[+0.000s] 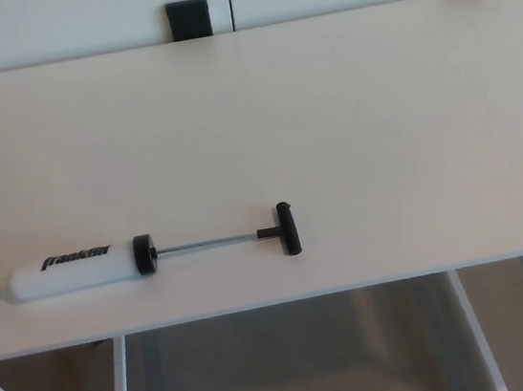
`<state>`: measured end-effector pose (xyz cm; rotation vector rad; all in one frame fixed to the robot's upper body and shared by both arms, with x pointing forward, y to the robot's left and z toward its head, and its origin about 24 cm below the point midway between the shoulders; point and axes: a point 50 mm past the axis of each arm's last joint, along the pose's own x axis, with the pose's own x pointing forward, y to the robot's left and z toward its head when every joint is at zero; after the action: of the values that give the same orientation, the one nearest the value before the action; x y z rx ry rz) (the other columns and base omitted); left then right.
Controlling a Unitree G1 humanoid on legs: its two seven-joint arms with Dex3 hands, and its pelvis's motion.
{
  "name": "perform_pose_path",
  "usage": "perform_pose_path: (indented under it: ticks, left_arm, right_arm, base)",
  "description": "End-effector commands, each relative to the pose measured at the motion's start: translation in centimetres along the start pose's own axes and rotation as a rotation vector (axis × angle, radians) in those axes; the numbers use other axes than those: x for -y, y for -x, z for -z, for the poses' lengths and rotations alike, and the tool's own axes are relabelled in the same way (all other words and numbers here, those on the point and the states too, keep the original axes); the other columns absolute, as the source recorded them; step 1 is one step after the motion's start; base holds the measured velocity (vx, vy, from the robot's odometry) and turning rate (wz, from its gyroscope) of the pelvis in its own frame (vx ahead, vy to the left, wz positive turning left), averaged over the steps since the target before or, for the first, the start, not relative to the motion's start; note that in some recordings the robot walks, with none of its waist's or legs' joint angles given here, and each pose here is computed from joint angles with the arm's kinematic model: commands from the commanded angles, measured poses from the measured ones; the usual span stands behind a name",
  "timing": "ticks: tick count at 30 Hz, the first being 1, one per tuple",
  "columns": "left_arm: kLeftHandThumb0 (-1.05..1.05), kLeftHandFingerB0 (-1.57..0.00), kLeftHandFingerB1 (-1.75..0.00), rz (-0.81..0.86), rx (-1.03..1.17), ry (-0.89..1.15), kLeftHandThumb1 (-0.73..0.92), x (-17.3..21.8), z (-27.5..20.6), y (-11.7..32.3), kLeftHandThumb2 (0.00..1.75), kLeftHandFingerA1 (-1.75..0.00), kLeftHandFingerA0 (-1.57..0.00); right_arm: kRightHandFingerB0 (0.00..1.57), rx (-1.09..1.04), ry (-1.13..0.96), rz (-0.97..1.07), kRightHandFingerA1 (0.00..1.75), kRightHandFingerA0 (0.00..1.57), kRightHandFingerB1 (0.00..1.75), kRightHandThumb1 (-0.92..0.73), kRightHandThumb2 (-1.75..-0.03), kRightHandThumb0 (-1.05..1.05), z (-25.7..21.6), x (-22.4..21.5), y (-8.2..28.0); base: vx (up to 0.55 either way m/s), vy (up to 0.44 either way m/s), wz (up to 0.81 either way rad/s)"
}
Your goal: The robot walks towards a desk on which an air pump is kept in the middle. It lifts it up and holds it with its left hand and uses its right hand to compress it by pushing its handle inwards.
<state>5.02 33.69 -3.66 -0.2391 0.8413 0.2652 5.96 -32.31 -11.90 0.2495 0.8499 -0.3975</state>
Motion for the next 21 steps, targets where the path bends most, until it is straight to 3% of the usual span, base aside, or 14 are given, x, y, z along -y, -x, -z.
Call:
perform_pose_path:
  ticks: [1,2,3,5,6,8,9,12,13,15,16,18,19,21]
  left_arm:
    - [-0.27,-0.17,-0.33,-0.116,0.171,0.128,0.70,-1.1,-0.7,2.8,0.61,-0.45,-0.27]
    - [-0.27,-0.17,-0.33,-0.154,0.216,0.150,0.70,-1.3,-0.9,3.4,0.61,-0.45,-0.27]
    - [-0.24,-0.05,-0.19,-0.249,0.320,0.213,0.64,-2.2,-1.6,4.5,0.62,-0.39,-0.12]
    - [-0.24,-0.05,-0.19,-0.346,0.421,0.282,0.64,-3.2,-2.2,5.7,0.62,-0.39,-0.12]
    - [-0.39,-0.07,-0.21,-0.388,0.544,0.249,0.56,-3.7,-4.0,7.2,0.66,-0.31,-0.04]
    - [-0.39,-0.07,-0.21,-0.405,0.620,0.213,0.56,-3.8,-5.2,8.3,0.66,-0.31,-0.04]
    - [-0.36,-0.16,-0.27,-0.420,0.783,0.143,0.58,-3.3,-8.3,10.4,0.58,-0.34,-0.12]
    - [-0.36,-0.16,-0.27,-0.427,0.947,0.074,0.58,-2.2,-11.2,12.8,0.58,-0.34,-0.12]
    - [-0.36,-0.12,-0.30,-0.386,1.060,-0.018,0.54,-0.7,-13.5,14.5,0.63,-0.25,-0.10]
    - [-0.36,-0.12,-0.30,-0.332,1.161,-0.121,0.54,1.0,-15.5,16.2,0.63,-0.25,-0.10]
    - [-0.38,-0.06,-0.22,-0.290,1.259,-0.252,0.51,2.8,-17.5,17.7,0.67,-0.22,-0.05]
    - [-0.38,-0.06,-0.22,-0.269,1.318,-0.335,0.51,4.0,-18.5,18.5,0.67,-0.22,-0.05]
    - [-0.41,-0.09,-0.23,-0.243,1.416,-0.470,0.51,6.3,-20.3,19.7,0.58,-0.26,-0.09]
    - [-0.41,-0.09,-0.23,-0.243,1.416,-0.470,0.51,6.3,-20.3,19.7,0.58,-0.26,-0.09]
  right_arm:
    - [0.32,0.033,0.020,0.000,0.51,0.62,0.35,-0.57,-0.57,-0.33,-0.6,0.2,0.0]
    - [0.32,0.037,0.027,-0.002,0.51,0.62,0.35,-0.57,-0.57,-0.33,-0.7,0.1,0.0]
    - [0.31,0.036,0.020,-0.001,0.52,0.64,0.34,-0.56,-0.57,-0.31,-0.9,0.2,-0.1]
    - [0.31,0.033,0.007,0.000,0.52,0.64,0.34,-0.56,-0.57,-0.31,-1.0,0.2,-0.2]
    - [0.33,0.036,0.008,-0.001,0.51,0.65,0.34,-0.56,-0.57,-0.33,-1.2,0.2,-0.3]
    - [0.33,0.039,0.010,-0.002,0.51,0.65,0.34,-0.56,-0.57,-0.33,-1.3,0.2,-0.3]
    - [0.36,0.043,0.011,-0.002,0.51,0.65,0.35,-0.58,-0.57,-0.31,-1.5,0.1,-0.4]
    - [0.36,0.047,0.010,-0.003,0.51,0.65,0.35,-0.58,-0.57,-0.31,-1.6,-0.1,-0.5]
    - [0.33,0.046,0.013,-0.008,0.51,0.63,0.34,-0.59,-0.58,-0.30,-1.6,-0.2,-0.5]
    - [0.33,0.045,0.017,-0.014,0.51,0.63,0.34,-0.59,-0.58,-0.30,-1.7,-0.3,-0.5]
    - [0.34,0.045,0.016,-0.017,0.51,0.65,0.34,-0.58,-0.58,-0.31,-1.7,-0.3,-0.6]
    - [0.34,0.046,0.015,-0.018,0.51,0.65,0.34,-0.58,-0.58,-0.31,-1.8,-0.4,-0.6]
    - [0.35,0.043,0.017,-0.018,0.51,0.66,0.34,-0.57,-0.57,-0.31,-1.8,-0.4,-0.7]
    - [0.35,0.043,0.017,-0.018,0.51,0.66,0.34,-0.57,-0.57,-0.31,-1.8,-0.4,-0.7]
  base:
    - [0.00,0.000,0.00]
    - [0.00,0.000,0.00]
    - [0.00,0.000,0.00]
    - [0.00,0.000,0.00]
    - [0.00,0.000,0.00]
    - [0.00,0.000,0.00]
    - [0.00,0.000,0.00]
    - [0.00,0.000,0.00]
    - [0.00,0.000,0.00]
    - [0.00,0.000,0.00]
    - [0.00,0.000,0.00]
    - [0.00,0.000,0.00]
    - [0.00,0.000,0.00]
    - [0.00,0.000,0.00]
